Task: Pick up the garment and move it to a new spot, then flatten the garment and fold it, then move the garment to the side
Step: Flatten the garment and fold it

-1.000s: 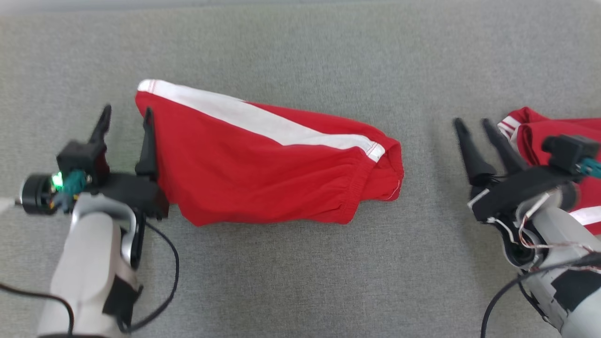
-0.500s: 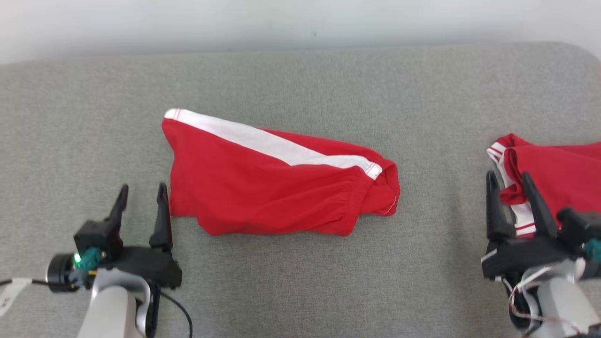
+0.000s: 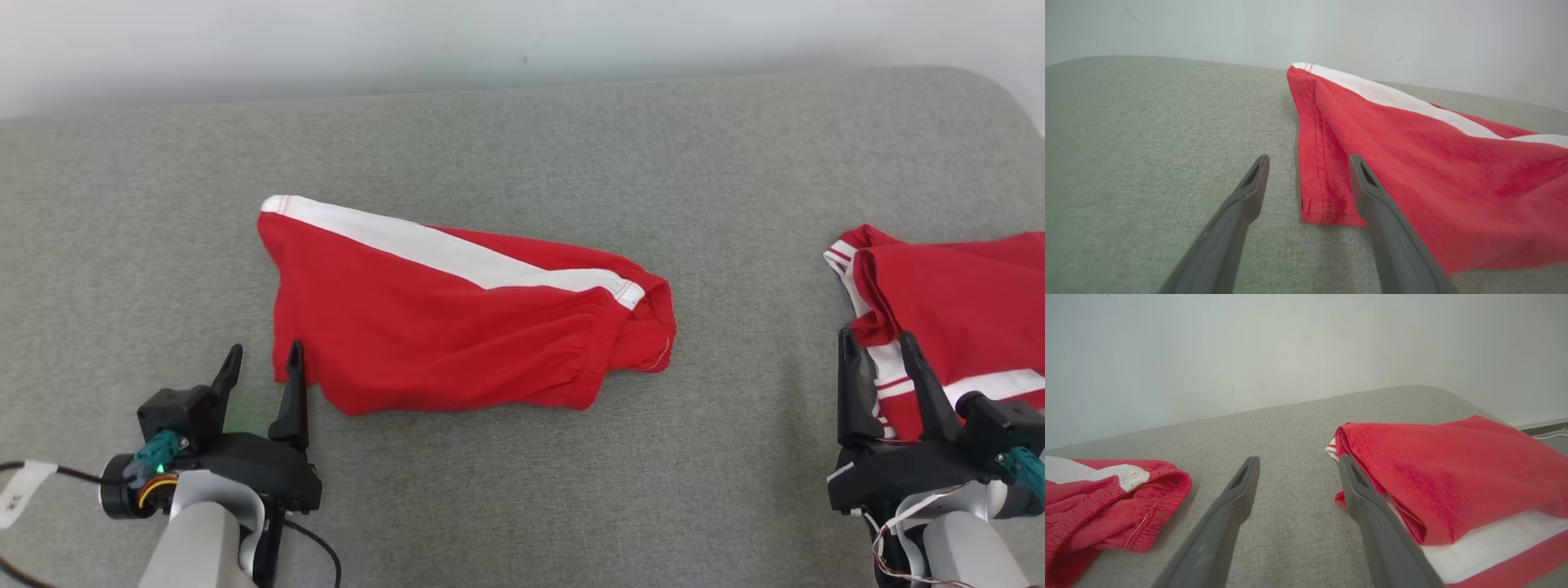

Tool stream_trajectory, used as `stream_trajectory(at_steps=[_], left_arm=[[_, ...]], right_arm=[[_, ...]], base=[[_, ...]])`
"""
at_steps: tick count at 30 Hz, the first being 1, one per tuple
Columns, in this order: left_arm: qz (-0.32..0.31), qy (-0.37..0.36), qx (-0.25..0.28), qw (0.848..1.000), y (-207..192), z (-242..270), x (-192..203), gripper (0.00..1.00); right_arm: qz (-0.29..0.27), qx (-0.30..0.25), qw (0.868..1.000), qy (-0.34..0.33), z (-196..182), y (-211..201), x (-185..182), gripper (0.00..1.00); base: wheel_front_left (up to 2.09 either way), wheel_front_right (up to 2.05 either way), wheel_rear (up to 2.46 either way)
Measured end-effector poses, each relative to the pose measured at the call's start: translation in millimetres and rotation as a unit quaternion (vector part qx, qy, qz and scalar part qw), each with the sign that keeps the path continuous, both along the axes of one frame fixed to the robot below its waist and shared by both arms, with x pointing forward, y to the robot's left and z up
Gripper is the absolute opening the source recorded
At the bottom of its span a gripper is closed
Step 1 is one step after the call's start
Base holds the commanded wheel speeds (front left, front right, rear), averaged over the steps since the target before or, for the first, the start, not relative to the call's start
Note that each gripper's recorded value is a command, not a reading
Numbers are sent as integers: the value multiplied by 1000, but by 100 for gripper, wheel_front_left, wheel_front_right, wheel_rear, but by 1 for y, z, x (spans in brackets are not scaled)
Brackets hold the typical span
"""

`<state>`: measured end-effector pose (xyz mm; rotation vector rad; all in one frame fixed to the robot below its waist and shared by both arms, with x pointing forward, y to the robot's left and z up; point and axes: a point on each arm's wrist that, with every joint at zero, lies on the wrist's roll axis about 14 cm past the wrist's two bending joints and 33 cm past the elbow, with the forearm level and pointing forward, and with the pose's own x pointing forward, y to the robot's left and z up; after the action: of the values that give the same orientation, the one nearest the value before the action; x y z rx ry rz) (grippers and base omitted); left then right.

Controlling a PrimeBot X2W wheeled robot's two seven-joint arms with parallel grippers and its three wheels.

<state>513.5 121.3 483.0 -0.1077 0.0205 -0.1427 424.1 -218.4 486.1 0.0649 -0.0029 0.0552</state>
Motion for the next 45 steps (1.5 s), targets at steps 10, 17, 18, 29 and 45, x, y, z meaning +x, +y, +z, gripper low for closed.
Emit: stream_trajectory(at_steps=[10,17,18,29,45], left_arm=[[-20,50,24,998,-19,-33,24,100],[-26,69,25,997,-28,-47,31,100],[-26,71,24,997,-29,-48,32,100],[-56,73,3,996,-44,-45,26,0],[-2,51,-20,999,-9,-26,-30,0]], right_arm=[[-24,-6,1000,15,-10,-18,-3,100],[-29,-5,999,25,-17,-21,-2,100],[-29,-5,999,24,-16,-21,-1,100],[-26,-5,999,20,-13,-20,0,100],[7,21,1000,5,-1,11,-8,100]], base=[[0,0,0],[0,0,0],[0,0,0],[0,0,0],[0,0,0]])
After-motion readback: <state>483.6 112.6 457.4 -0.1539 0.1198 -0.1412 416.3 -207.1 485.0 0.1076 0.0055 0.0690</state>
